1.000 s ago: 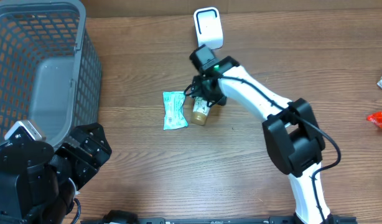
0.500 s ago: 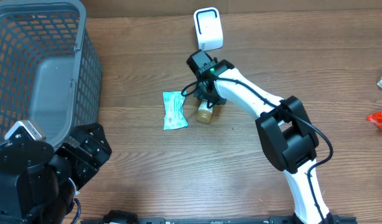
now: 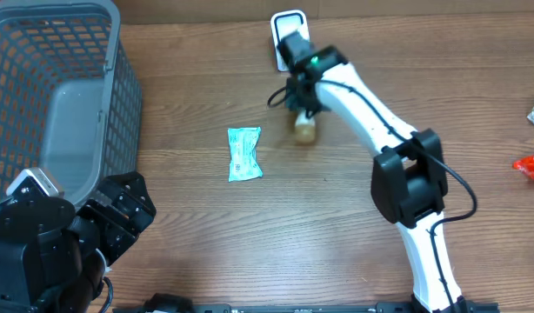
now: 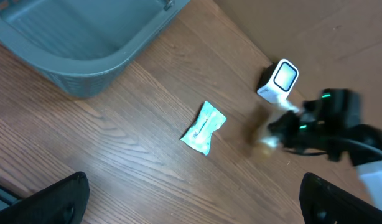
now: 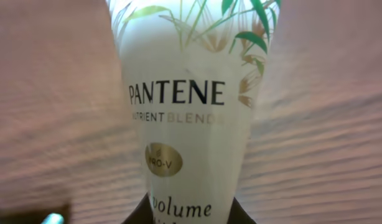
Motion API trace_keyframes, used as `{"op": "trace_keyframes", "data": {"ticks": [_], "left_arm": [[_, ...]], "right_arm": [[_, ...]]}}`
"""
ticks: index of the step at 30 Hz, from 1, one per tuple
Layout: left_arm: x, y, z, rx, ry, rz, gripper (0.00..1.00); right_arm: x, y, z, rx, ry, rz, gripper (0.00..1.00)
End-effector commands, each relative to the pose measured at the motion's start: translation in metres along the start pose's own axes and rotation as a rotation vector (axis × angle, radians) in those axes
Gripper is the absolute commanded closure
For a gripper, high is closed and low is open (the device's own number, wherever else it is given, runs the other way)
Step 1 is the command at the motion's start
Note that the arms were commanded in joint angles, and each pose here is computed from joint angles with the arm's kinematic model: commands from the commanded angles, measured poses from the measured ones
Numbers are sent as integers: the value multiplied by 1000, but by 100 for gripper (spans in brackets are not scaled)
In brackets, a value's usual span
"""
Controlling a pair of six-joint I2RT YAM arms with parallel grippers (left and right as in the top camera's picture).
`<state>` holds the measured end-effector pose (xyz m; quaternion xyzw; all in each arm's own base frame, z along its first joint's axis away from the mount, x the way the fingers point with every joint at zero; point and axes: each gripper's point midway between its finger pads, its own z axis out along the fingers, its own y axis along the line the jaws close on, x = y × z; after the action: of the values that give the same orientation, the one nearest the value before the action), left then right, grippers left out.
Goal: Scan the item barcode
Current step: 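Raise the Pantene tube up to the white scanner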
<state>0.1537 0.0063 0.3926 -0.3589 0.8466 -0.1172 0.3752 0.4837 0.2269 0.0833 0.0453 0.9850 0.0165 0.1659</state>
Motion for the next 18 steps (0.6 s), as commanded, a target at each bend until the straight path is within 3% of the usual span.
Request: {"op": "trace_keyframes", "data": {"ticks": [1, 11, 18], "left_arm": [[-2, 0, -1, 0, -6, 8, 0], [-2, 0, -1, 0, -6, 8, 1], [-2, 0, -1, 0, -6, 8, 1]], "right_arm": [[-46, -1, -46, -25, -149, -45, 96], [-111, 45, -79, -225, -422, -134, 96], [-132, 57, -54, -251, -500, -121, 96]]}}
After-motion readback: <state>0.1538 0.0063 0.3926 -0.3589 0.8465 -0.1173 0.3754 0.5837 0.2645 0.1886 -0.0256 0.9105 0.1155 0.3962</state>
